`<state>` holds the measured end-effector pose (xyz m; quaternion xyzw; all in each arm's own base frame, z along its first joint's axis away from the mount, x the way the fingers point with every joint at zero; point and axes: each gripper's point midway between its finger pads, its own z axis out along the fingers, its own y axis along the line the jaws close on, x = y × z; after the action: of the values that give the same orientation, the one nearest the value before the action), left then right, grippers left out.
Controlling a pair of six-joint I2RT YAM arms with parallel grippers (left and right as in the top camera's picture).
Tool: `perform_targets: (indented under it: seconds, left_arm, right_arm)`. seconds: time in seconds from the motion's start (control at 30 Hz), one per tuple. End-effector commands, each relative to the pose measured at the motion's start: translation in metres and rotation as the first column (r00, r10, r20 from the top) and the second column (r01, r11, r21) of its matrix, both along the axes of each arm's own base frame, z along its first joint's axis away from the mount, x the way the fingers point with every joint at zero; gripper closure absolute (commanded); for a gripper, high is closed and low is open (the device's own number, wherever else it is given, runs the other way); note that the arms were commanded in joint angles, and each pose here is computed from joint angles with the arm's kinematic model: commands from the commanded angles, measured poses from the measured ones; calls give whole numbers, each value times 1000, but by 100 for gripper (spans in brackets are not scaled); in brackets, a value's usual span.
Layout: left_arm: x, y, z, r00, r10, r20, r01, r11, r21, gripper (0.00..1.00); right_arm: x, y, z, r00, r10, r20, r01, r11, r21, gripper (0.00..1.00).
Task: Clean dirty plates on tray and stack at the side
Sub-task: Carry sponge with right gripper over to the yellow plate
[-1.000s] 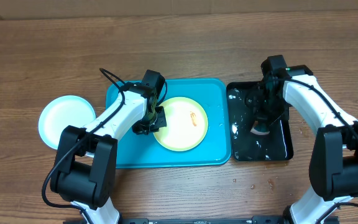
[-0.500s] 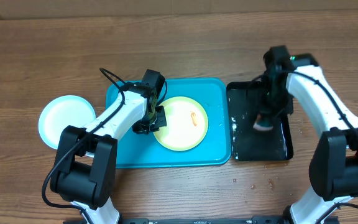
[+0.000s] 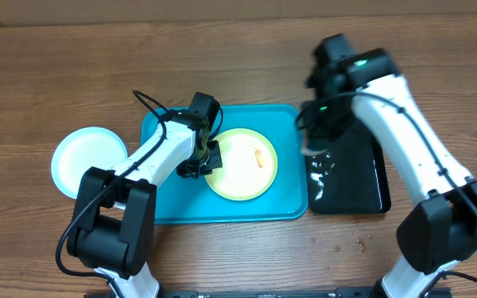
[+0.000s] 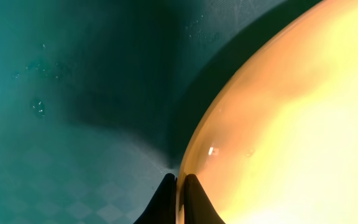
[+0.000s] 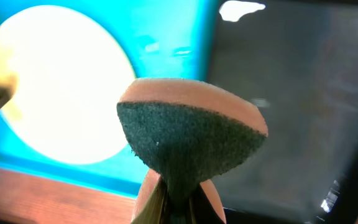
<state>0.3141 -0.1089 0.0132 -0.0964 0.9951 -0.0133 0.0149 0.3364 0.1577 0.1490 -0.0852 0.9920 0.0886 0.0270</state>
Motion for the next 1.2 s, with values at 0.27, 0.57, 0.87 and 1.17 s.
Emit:
perform_targets:
  seconds: [0.27, 0.57, 0.87, 1.17]
  left_arm:
    - [-1, -1, 5, 1000, -12, 9, 13, 1000, -11, 96]
    - [-2, -3, 5, 1000, -13, 6, 13, 1000, -19, 96]
    - [-2, -4, 5, 1000, -20, 4, 20, 999, -25, 96]
    - [-5, -15, 5, 997, -72, 8, 73, 997, -31, 96]
  right_arm:
    - [-12, 81, -9, 983, 113, 144, -113, 994, -6, 96]
    - [-11, 85, -52, 975, 124, 183, -120, 992, -37, 96]
    - [-2, 80, -86, 967, 104, 232, -92, 994, -63, 96]
    - [-1, 80, -89, 965, 103, 242, -91, 994, -59, 96]
